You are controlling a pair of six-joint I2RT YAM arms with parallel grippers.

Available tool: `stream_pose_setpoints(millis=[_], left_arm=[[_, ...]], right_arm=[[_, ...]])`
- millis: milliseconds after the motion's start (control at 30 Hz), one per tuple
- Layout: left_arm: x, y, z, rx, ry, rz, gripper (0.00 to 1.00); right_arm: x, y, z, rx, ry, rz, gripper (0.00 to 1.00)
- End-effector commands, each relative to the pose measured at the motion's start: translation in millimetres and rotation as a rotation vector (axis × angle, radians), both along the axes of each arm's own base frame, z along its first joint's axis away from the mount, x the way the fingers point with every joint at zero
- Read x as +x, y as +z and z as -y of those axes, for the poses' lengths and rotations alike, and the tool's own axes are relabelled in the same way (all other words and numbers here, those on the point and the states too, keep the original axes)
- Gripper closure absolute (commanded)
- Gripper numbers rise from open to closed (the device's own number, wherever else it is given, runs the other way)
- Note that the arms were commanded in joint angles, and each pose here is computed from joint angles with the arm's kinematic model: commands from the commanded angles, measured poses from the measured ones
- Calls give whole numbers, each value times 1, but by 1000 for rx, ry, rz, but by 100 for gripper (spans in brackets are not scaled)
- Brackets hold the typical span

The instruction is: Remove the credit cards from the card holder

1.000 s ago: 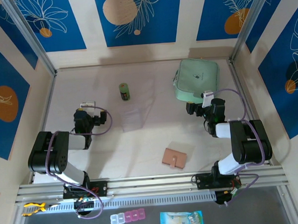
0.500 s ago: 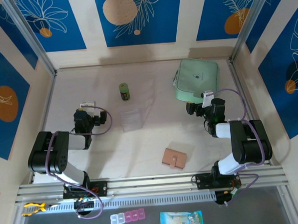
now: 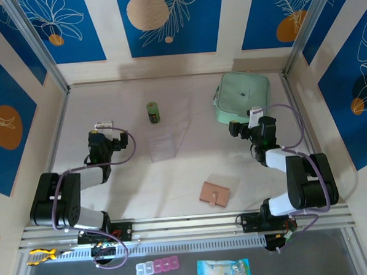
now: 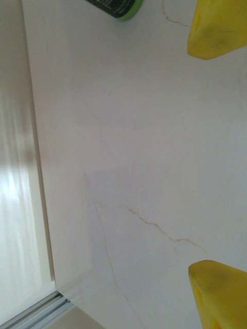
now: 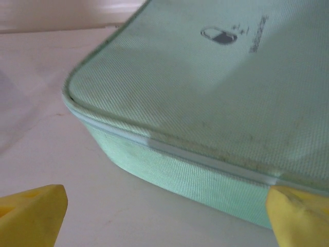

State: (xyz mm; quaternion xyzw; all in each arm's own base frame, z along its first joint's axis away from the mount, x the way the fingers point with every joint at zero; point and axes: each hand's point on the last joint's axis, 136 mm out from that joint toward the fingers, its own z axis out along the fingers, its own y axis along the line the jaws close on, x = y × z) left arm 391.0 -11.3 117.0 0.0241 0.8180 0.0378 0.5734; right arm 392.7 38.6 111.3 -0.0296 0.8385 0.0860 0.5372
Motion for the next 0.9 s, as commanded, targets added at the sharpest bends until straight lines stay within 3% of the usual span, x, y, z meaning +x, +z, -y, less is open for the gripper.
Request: stream_pose_setpoints(millis=[0,200,367,567,867], left_arm=[[0,8,-2,-16,40,-69,0],[-10,21,11,-70,11,-185,0],[-24,35,26,-213,-4,-251,0],[-46,24,44,-330,-5,-451,0],[-74,17,63,-476,9,-604,5]], right_arm=[[-4,17,-2,-6,-26,-32,0],[-28,23,-23,21,-2,-164,1],[-51,26,-50,82,34,-292,4],[-78,24,-79,163,61,-466,7],[-121,19,-110,199,109,-694,12]])
